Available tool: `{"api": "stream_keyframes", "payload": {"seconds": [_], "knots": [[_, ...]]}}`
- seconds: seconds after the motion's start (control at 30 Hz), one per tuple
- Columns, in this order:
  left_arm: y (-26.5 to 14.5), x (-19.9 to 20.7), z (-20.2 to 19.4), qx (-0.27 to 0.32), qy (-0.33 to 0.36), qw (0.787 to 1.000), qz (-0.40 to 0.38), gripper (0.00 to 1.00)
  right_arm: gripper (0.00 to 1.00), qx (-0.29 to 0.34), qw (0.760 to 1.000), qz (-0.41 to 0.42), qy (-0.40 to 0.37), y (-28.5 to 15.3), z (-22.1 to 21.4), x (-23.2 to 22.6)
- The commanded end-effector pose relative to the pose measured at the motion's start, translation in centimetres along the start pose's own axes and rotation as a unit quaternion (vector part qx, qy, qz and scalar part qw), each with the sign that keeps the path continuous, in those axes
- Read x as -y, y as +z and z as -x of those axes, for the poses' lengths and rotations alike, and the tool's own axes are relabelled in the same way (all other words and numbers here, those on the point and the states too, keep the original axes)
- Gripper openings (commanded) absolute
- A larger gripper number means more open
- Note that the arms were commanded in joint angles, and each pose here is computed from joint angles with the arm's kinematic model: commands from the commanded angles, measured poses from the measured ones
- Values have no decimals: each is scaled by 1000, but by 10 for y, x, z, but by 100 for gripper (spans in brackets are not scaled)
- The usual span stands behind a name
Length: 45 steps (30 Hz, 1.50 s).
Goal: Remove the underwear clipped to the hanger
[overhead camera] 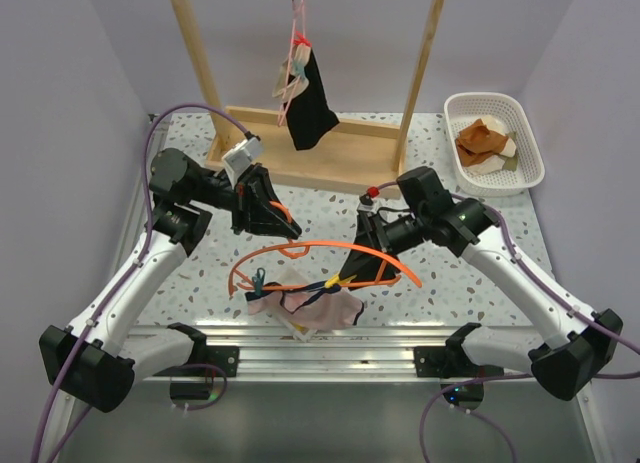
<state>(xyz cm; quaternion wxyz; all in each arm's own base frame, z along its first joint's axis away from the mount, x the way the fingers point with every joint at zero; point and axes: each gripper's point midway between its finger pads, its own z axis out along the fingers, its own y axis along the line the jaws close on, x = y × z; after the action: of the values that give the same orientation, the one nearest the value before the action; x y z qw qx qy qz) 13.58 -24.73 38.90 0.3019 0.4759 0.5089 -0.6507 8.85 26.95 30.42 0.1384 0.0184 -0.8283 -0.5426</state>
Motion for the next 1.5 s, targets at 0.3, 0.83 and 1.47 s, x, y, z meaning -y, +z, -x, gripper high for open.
{"api": "stream_keyframes", "payload": {"seconds": [0.3, 0.83, 1.47], "knots": [[-4, 26, -5, -42, 32, 998, -46, 0, 44, -1, 999, 22, -26, -2, 2, -20], [-4, 26, -8, -44, 29, 997, -47, 0, 0, 56, 997, 27, -40, -8, 13, -32], [-13, 8, 34, -18, 56, 998, -5, 0, 0, 446, 857, -251, -64, -118, 190, 51]]}}
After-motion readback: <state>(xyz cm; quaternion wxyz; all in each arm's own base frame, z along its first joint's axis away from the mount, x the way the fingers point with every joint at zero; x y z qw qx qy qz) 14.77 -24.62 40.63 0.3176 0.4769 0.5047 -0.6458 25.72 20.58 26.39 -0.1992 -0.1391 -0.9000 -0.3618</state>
